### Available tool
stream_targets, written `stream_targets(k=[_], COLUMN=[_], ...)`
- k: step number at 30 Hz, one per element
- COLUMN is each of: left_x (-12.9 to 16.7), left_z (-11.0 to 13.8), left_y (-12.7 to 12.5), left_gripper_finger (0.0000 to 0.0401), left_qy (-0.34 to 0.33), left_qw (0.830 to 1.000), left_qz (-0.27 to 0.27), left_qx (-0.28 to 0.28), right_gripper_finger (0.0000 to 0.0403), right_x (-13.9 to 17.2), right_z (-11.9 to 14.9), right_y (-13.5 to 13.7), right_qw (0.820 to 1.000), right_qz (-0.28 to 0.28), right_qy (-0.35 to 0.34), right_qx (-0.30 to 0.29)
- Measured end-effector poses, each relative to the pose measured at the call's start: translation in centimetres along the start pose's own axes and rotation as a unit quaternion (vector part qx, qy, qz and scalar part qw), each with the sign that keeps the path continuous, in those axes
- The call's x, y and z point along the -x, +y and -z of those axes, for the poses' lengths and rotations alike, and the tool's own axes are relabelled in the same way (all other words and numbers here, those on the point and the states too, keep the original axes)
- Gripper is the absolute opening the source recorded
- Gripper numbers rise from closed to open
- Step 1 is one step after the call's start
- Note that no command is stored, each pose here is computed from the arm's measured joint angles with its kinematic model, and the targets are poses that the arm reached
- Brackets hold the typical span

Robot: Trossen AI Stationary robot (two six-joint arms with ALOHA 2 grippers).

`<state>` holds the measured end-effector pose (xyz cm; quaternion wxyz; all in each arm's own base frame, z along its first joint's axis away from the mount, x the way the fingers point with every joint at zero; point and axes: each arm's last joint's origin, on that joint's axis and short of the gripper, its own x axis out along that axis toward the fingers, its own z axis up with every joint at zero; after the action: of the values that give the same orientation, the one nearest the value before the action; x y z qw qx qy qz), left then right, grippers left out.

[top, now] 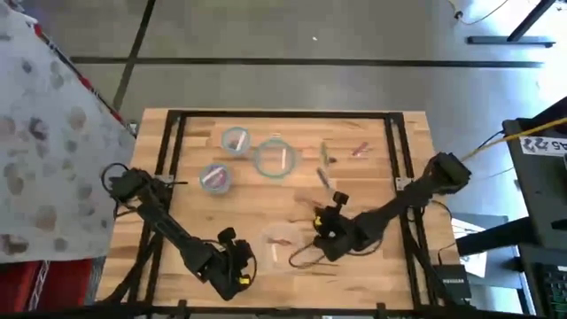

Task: Sort candy
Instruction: Put the orange candy stick into the large transparent bin

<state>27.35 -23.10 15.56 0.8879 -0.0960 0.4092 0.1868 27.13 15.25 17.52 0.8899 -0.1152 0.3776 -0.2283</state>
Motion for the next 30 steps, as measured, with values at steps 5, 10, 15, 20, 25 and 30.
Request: stream_targets(k=[5, 10, 15, 20, 25, 30], left_x=[-0.1, -0.1, -0.1, -0.1, -0.1, -0.1], left_z=[-0.2, -0.1, -0.1, -0.1, -0.1, -0.1], left_y=[0.1, 0.1, 0.1, 0.1, 0.1, 0.1], left_gripper_finger=[0.0000, 0.0000, 0.0000, 0.0000, 0.0000, 0.0000], left_qy=[-0.001, 0.000, 0.000, 0.000, 0.000, 0.000], left_qw=[1.000, 1.000, 1.000, 1.000, 1.000, 1.000], left_qz=[-0.002, -0.001, -0.001, -0.001, -0.002, -0.002], left_qx=[0.002, 0.000, -0.002, -0.004, -0.003, -0.003], right_gripper_finger=[0.0001, 0.0007, 0.0034, 0.0074, 0.0070, 0.0012], right_x=[0.2, -2.0, -3.2, -3.7, -3.9, -3.9], right_z=[0.0, 2.5, 4.8, 6.4, 7.0, 6.8], right_y=[0.1, -0.4, -0.5, -0.8, -0.8, -0.6], right_qw=[0.999, 0.997, 0.997, 0.996, 0.995, 0.995], right_qz=[-0.018, -0.043, -0.063, -0.069, -0.082, -0.090], right_qy=[0.010, 0.057, 0.048, 0.061, 0.050, 0.036], right_qx=[0.038, 0.021, -0.008, -0.020, -0.032, -0.025])
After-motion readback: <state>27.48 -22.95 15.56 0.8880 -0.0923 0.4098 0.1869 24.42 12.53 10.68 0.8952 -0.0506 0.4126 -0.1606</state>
